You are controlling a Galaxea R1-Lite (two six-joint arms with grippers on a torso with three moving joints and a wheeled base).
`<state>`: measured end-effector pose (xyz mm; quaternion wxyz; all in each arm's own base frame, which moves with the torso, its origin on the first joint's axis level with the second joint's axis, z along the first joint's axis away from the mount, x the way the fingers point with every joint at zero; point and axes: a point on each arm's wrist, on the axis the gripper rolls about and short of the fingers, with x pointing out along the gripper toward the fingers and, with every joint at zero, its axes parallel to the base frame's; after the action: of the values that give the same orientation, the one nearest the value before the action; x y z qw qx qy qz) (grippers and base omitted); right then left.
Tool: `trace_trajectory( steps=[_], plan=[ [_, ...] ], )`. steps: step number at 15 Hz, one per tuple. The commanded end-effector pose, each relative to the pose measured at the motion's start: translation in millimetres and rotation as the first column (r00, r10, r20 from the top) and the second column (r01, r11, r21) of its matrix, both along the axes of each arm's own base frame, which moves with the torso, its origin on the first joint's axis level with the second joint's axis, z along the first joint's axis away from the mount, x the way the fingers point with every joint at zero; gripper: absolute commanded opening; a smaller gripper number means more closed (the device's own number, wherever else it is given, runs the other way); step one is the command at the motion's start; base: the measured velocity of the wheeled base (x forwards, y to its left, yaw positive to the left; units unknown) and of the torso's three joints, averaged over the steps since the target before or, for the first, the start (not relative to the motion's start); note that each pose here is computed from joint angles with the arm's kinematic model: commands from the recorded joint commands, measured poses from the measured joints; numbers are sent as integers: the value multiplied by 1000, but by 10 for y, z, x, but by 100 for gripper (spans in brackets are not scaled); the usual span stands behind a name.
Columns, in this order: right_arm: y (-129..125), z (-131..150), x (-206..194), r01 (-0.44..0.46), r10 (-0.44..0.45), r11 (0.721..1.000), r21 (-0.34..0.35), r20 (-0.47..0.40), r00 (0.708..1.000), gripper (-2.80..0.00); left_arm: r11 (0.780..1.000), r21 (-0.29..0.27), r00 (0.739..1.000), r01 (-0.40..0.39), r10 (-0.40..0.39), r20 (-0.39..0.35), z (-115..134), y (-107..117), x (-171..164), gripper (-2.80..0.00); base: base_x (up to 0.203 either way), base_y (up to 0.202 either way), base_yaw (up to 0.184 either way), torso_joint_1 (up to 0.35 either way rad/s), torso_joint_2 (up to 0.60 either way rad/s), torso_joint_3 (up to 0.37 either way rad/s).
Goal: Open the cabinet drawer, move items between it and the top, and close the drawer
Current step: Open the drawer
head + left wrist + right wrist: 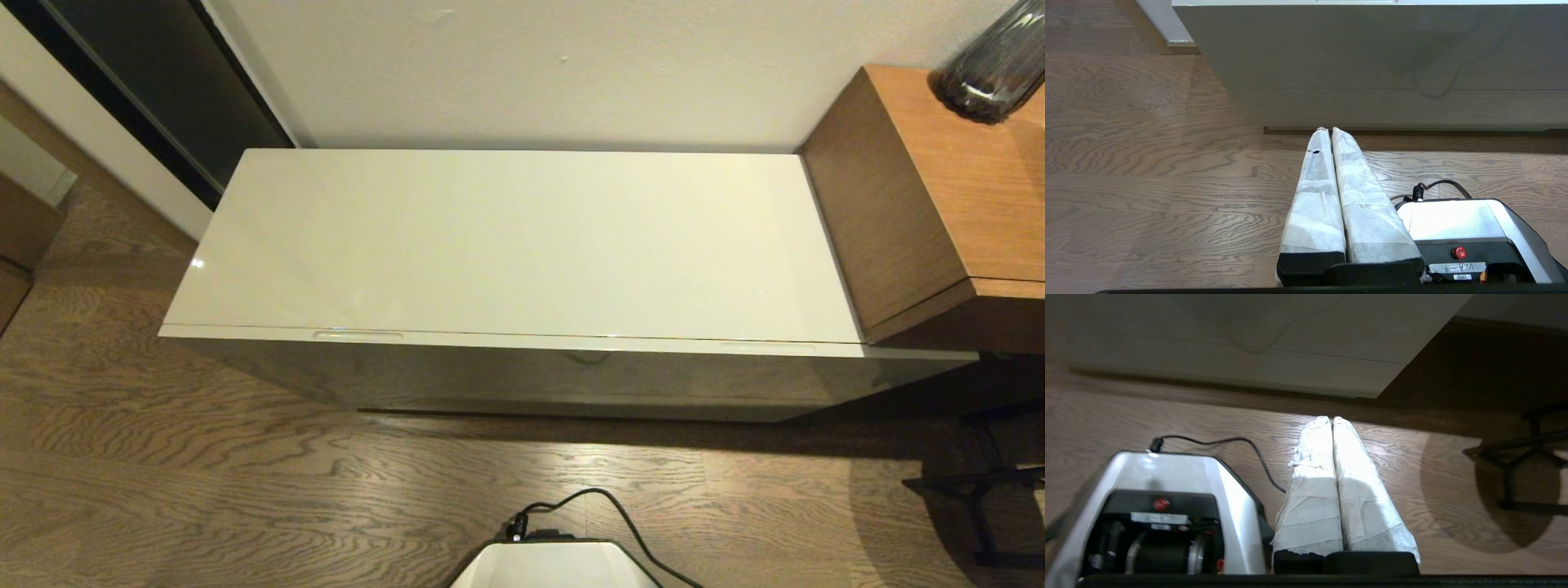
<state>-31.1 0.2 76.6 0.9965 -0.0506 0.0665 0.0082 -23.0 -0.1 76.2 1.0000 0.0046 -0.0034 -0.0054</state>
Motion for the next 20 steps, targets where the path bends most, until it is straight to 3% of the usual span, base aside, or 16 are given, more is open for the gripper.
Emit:
trace_trajectory(
  steps=[1,12,14,16,18,20],
  plan=[
    [1,2,-2,-3,3,1000,-8,1,1000,-280,1000,0,1000,0,0,-2,2,0,2,-280,0,0,0,0,0,0],
    [5,115,4,-22,22,1000,0,0,1000,-280,1000,-1,1000,0,0,-1,2,0,1,-280,0,0,0,0,0,0],
    [7,620,10,-20,16,994,104,42,999,-280,1000,-3,1000,0,0,-1,2,0,1,-280,0,0,0,0,0,0],
    [4,1294,212,5,-10,976,216,19,1000,-280,1000,-2,1000,0,0,-2,2,0,2,-280,0,0,0,0,0,0],
    [9,1763,632,18,2,964,265,-77,997,-280,1000,-3,1000,0,0,-2,2,0,2,-280,0,0,0,0,0,0],
    [20,1843,1100,45,26,959,281,-244,970,-280,1000,-1,1000,0,0,-1,2,0,1,-280,0,0,0,0,0,0]
  ],
)
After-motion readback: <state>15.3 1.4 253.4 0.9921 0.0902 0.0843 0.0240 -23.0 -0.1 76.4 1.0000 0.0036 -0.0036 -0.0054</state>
